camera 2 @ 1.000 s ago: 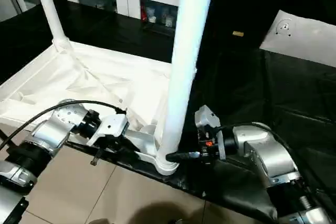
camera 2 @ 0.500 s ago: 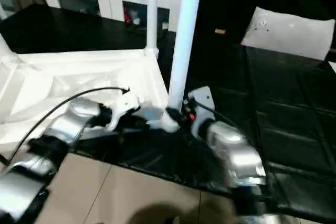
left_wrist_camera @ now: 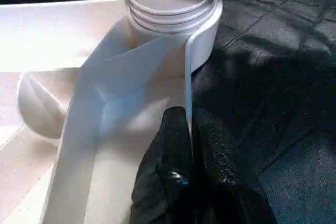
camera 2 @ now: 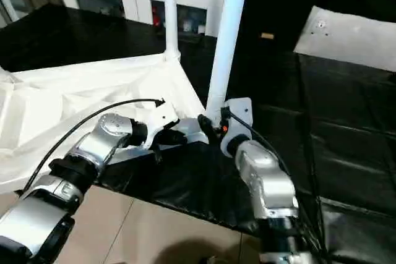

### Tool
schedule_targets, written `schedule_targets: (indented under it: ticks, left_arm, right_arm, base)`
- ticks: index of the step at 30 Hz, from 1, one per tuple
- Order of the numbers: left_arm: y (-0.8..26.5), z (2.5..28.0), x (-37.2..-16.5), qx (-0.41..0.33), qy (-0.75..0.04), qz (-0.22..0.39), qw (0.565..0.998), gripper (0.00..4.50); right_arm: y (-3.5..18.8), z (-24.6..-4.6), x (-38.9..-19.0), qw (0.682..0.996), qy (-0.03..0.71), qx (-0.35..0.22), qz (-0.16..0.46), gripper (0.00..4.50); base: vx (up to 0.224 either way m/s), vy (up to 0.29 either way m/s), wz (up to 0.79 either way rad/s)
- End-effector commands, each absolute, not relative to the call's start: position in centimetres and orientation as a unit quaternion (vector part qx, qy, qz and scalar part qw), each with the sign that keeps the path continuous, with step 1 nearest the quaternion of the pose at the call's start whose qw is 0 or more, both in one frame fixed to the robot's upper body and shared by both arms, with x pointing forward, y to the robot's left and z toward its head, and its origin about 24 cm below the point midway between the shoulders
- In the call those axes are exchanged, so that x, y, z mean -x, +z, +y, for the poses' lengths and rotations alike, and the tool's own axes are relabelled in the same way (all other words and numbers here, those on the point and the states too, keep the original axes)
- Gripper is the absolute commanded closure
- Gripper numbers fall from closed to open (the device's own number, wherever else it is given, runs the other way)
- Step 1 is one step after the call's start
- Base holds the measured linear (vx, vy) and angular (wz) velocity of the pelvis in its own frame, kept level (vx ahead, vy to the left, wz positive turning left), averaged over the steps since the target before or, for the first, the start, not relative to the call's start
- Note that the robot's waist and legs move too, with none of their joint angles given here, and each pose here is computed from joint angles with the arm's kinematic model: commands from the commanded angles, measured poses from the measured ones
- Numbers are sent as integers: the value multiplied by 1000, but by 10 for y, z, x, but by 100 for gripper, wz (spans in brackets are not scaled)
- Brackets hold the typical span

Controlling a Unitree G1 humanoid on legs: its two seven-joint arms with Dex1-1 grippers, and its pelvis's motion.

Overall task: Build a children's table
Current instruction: Rotate leg to tighten

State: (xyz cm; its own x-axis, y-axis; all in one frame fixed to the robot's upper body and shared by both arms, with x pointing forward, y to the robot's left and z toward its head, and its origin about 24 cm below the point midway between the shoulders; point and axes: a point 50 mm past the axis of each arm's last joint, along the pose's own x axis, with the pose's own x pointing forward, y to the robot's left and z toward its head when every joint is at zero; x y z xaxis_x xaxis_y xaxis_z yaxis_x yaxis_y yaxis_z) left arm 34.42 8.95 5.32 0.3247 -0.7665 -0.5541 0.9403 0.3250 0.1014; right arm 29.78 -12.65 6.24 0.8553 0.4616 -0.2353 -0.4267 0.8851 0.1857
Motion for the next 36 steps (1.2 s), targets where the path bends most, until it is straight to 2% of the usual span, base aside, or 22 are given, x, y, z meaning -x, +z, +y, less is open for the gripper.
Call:
schedule_targets:
  ticks: [1, 2, 3, 4, 7, 10, 12, 15, 17, 20, 21, 25, 30, 31, 36]
  left_arm:
    - [57, 90, -343, -226, -561, 196, 772, 450]
    - [57, 91, -341, -228, -570, 197, 765, 450]
    - [55, 94, -339, -230, -579, 200, 756, 450]
    - [52, 100, -334, -227, -605, 204, 735, 450]
    - [51, 103, -332, -222, -616, 206, 727, 450]
    - [51, 104, -326, -236, -651, 190, 695, 450]
    - [54, 108, -317, -228, -698, 182, 654, 450]
    - [55, 113, -315, -237, -717, 183, 630, 450]
    - [56, 116, -314, -243, -723, 185, 620, 450]
    - [59, 124, -309, -264, -751, 188, 575, 450]
    - [59, 124, -309, -264, -751, 188, 575, 450]
    - [62, 127, -304, -272, -771, 183, 546, 450]
    - [63, 128, -300, -284, -781, 182, 525, 450]
    - [63, 128, -300, -285, -782, 182, 524, 450]
    - [63, 121, -298, -287, -786, 169, 521, 450]
  right_arm:
    - [69, -121, -291, 943, 300, -72, 128, 88]
    - [71, -125, -290, 939, 311, -68, 126, 88]
    - [73, -129, -288, 935, 329, -62, 120, 69]
    - [76, -141, -284, 922, 369, -28, 117, 60]
    - [77, -149, -282, 914, 390, -1, 116, 38]
    - [76, -159, -281, 902, 413, 28, 125, 18]
    - [81, -166, -278, 868, 479, 39, 126, 18]
    - [82, -170, -275, 843, 520, 44, 132, 18]
    - [82, -171, -273, 830, 539, 46, 135, 45]
    - [83, -171, -265, 782, 606, 35, 144, 63]
    - [83, -171, -265, 782, 606, 35, 144, 77]
    - [82, -169, -259, 739, 654, 37, 155, 108]
    - [79, -166, -257, 719, 673, 55, 162, 150]
    - [78, -166, -257, 719, 674, 55, 162, 171]
    - [73, -156, -256, 711, 682, 63, 159, 205]
  base:
    - [0, 0, 0]
    - [0, 0, 0]
    - [0, 0, 0]
    - [0, 0, 0]
    - [0, 0, 0]
    - [0, 0, 0]
    - [0, 0, 0]
    - [0, 0, 0]
    - [0, 0, 0]
    - [0, 0, 0]
    - [0, 0, 0]
    - [0, 0, 0]
    - [0, 0, 0]
    - [0, 0, 0]
    - [0, 0, 0]
